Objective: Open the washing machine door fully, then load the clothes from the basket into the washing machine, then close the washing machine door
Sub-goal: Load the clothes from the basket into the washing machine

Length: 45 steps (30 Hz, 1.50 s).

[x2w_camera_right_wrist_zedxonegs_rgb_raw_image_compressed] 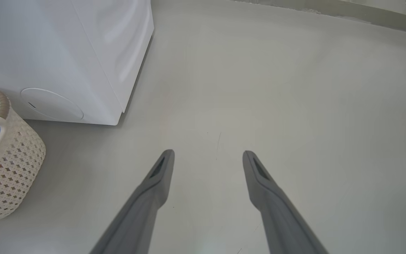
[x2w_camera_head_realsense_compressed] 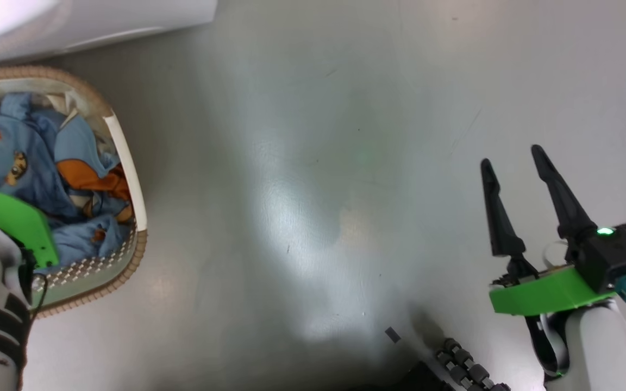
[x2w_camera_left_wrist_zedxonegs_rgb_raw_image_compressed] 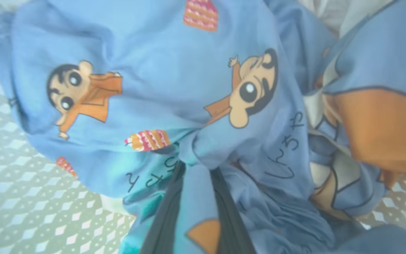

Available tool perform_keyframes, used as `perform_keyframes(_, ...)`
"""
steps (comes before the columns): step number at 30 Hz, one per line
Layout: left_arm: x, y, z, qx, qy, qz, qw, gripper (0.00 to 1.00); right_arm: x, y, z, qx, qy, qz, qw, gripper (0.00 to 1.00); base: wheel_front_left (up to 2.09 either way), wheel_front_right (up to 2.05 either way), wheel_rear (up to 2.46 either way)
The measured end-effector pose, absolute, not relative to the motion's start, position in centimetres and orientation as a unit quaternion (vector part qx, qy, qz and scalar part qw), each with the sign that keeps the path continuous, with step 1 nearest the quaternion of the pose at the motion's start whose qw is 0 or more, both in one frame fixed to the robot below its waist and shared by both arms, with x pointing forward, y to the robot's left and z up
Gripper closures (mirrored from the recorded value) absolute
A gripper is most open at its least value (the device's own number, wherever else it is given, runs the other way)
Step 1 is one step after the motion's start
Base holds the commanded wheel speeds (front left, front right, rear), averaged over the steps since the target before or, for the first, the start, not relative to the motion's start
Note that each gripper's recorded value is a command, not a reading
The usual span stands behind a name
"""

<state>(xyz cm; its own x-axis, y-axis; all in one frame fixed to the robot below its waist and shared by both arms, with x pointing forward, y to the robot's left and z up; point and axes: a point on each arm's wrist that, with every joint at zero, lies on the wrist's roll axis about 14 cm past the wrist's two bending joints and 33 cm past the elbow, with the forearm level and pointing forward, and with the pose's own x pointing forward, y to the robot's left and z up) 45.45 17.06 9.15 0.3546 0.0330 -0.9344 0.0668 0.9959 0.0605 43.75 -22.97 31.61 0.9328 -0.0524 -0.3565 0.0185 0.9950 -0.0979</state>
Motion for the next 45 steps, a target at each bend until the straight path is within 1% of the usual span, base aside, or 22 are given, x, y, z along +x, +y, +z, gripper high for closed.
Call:
perform_keyframes(6, 47.2, 17.6, 11.3, 0.034, 0.527, 0.0, 0.849, 1.0, 45.4, -22.3, 33.5, -0.043, 0.149, -0.008, 0.988, 0.0, 0.0, 0.0, 0.0)
perform_keyframes(15, 48.2, 18.3, 16.6, 0.016, 0.442, 0.008, 0.897, 1.0, 45.5, -21.2, 36.4, -0.03, 0.12, 0.005, 0.992, 0.0, 0.0, 0.0, 0.0)
perform_keyframes(20, 48.2, 19.0, 20.2, 0.01, 0.4, 0.015, 0.916, 1.0, 45.4, -20.5, 38.5, -0.025, 0.097, 0.013, 0.995, 0.0, 0.0, 0.0, 0.0)
perform_keyframes(26, 49.7, 19.6, 26.4, -0.004, 0.308, 0.021, 0.951, 1.0, 45.3, -19.6, 41.5, -0.017, 0.064, 0.022, 0.998, 0.0, 0.0, 0.0, 0.0)
perform_keyframes(37, 45.4, 20.1, 35.0, -0.002, 0.198, 0.024, 0.98, 1.0, 42.4, -18.1, 45.0, -0.003, 0.034, 0.037, 0.999, 0.0, 0.0, 0.0, 0.0)
perform_keyframes(45, 41.6, 20.8, 39.7, -0.006, 0.137, 0.034, 0.99, 1.0, 40.6, -16.7, 47.5, 0.005, 0.006, 0.054, 0.999, 0.0, 0.0, 0.0, 0.0)
